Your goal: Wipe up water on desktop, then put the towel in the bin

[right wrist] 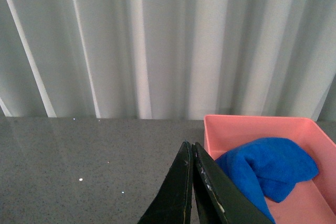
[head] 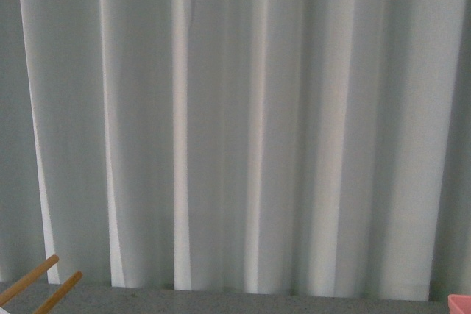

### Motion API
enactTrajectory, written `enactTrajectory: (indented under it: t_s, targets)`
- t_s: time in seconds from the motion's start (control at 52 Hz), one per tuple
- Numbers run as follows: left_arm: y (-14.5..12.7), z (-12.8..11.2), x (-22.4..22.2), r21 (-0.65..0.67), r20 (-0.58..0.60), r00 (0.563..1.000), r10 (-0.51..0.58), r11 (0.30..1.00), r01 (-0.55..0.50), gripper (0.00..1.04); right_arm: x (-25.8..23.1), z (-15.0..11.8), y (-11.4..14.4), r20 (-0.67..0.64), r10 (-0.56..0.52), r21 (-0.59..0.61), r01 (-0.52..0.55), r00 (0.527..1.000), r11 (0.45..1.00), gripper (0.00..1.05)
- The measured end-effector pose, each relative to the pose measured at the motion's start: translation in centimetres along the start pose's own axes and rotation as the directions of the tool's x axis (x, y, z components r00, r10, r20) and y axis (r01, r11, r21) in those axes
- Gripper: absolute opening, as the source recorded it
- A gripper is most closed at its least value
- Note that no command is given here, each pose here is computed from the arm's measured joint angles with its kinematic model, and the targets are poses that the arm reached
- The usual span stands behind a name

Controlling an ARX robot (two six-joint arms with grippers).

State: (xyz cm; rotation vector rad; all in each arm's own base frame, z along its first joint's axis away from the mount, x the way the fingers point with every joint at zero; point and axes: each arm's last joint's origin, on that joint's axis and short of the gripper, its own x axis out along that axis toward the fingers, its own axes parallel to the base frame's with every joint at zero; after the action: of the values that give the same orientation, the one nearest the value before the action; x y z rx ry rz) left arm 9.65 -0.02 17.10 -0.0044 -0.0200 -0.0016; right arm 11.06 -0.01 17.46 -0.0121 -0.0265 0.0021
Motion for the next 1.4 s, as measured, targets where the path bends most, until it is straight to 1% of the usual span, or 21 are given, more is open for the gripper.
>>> enactTrajectory:
  t_s: [0.212, 0.269, 0.365, 0.577, 0.654, 0.769, 0.808, 0.923, 0.942, 1.019, 1.077, 1.096, 1.154, 1.404]
  targets:
    - [0.0, 0.0, 0.0, 0.000, 0.000, 1.000, 0.000, 1.000, 0.000, 0.98, -0.5, -0.1, 0.0, -0.003, 0.000, 0.002, 0.000, 1.000, 1.000, 0.03]
    - [0.0, 0.0, 0.0, 0.000, 0.000, 1.000, 0.000, 1.000, 0.000, 0.98, -1.0, -0.5, 0.0, -0.036, 0.001, 0.002, -0.001, 0.999, 1.000, 0.03]
    - [0.0, 0.0, 0.0, 0.000, 0.000, 1.000, 0.000, 1.000, 0.000, 0.98, -1.4, -0.3, 0.0, -0.003, -0.003, 0.002, 0.003, 1.000, 1.000, 0.03]
    - [0.0, 0.0, 0.0, 0.000, 0.001, 1.000, 0.000, 1.000, 0.000, 0.98, -1.4, -0.3, 0.0, -0.006, -0.003, 0.002, 0.003, 1.000, 1.000, 0.04]
    - [0.0, 0.0, 0.0, 0.000, 0.001, 1.000, 0.000, 1.000, 0.000, 0.98, -1.4, -0.3, 0.0, -0.006, -0.003, 0.002, 0.003, 1.000, 1.000, 0.17]
    - [0.0, 0.0, 0.0, 0.000, 0.001, 1.000, 0.000, 1.000, 0.000, 0.98, -1.4, -0.3, 0.0, -0.006, -0.003, 0.002, 0.003, 1.000, 1.000, 0.43]
    - [0.0, 0.0, 0.0, 0.000, 0.001, 1.000, 0.000, 1.000, 0.000, 0.98, -1.4, -0.3, 0.0, -0.006, -0.003, 0.002, 0.003, 1.000, 1.000, 0.54]
    - [0.0, 0.0, 0.0, 0.000, 0.001, 1.000, 0.000, 1.000, 0.000, 0.98, -1.4, -0.3, 0.0, -0.006, -0.003, 0.002, 0.003, 1.000, 1.000, 0.75]
    - [0.0, 0.0, 0.0, 0.000, 0.001, 1.000, 0.000, 1.000, 0.000, 0.98, -1.4, -0.3, 0.0, -0.006, -0.003, 0.002, 0.003, 1.000, 1.000, 0.77]
    - [0.0, 0.0, 0.0, 0.000, 0.001, 1.000, 0.000, 1.000, 0.000, 0.98, -1.4, -0.3, 0.0, -0.006, -0.003, 0.002, 0.003, 1.000, 1.000, 0.91]
    - [0.0, 0.0, 0.0, 0.000, 0.001, 1.000, 0.000, 1.000, 0.000, 0.98, -1.4, -0.3, 0.0, -0.006, -0.003, 0.002, 0.003, 1.000, 1.000, 0.99]
    - [0.0, 0.0, 0.0, 0.000, 0.001, 1.000, 0.000, 1.000, 0.000, 0.98, -1.4, -0.3, 0.0, -0.006, -0.003, 0.003, 0.003, 1.000, 1.000, 1.00]
    - [0.0, 0.0, 0.0, 0.000, 0.001, 1.000, 0.000, 1.000, 0.000, 0.98, -1.4, -0.3, 0.0, -0.006, -0.003, 0.003, 0.003, 1.000, 1.000, 0.97]
    - [0.0, 0.0, 0.0, 0.000, 0.001, 1.000, 0.000, 1.000, 0.000, 0.98, -1.4, -0.3, 0.0, -0.006, -0.003, 0.003, 0.003, 1.000, 1.000, 0.98]
